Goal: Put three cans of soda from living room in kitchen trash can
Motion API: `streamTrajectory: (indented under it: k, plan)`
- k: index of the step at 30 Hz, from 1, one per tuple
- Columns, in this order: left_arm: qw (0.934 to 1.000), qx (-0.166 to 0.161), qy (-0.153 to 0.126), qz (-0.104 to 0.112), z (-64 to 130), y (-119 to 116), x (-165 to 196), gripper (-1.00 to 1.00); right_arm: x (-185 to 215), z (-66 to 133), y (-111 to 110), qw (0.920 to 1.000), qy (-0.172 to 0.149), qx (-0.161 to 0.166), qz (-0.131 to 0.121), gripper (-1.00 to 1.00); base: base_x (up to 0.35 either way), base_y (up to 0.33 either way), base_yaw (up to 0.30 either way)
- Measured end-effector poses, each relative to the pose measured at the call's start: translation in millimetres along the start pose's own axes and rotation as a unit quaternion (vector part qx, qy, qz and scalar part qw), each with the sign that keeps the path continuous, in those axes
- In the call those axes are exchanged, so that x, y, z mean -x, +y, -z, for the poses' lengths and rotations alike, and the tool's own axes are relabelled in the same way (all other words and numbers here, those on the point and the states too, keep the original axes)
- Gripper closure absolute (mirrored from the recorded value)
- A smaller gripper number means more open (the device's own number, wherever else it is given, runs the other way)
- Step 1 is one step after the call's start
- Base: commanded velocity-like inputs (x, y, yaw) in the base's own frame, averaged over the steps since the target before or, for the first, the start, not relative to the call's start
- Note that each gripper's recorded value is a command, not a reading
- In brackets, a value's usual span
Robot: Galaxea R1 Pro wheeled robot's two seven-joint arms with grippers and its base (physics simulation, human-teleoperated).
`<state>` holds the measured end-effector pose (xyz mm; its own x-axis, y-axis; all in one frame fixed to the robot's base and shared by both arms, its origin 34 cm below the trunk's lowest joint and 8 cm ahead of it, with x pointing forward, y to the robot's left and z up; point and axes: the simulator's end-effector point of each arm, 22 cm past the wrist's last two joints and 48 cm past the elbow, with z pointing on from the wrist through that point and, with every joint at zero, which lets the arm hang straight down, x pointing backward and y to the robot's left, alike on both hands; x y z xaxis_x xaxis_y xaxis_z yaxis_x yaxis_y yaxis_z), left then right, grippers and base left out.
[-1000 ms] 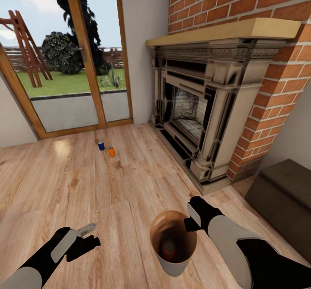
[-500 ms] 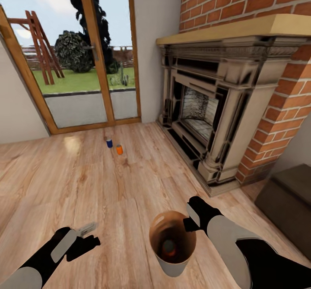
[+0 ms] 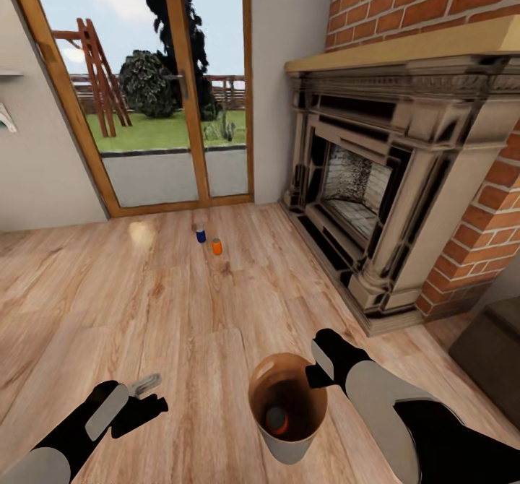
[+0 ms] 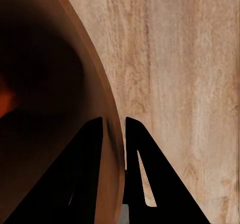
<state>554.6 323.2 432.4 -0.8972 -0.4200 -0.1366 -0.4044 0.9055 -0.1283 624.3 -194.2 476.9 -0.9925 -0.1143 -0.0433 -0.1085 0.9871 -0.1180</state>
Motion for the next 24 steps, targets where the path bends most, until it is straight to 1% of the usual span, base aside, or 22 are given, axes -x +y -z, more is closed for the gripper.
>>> streamTrajectory:
  k: [4,8,20,24]
  plan:
    - [1.0,0.0,0.001,0.0,-0.3,0.0,-0.6,-1.0,-0.1,-0.3,0.4,1.0,0.0,0.001,0.0,1.0,0.174,0.0,0.011]
    - [1.0,0.001,0.002,0.0,-1.7,0.4,-1.3,-1.0,-1.2,-2.1,0.7,1.0,0.002,0.001,0.001,1.0,0.07,0.0,0.003]
    - [1.0,0.002,0.005,-0.001,-7.1,0.6,-5.2,-1.0,-4.6,-8.5,2.0,1.0,0.009,0.001,0.002,1.0,0.011,0.0,0.004]
    - [1.0,0.002,0.008,-0.001,-8.5,0.5,-6.8,-1.0,-5.4,-10.0,2.2,0.9999,0.011,0.001,0.004,1.0,0.001,0.0,0.121]
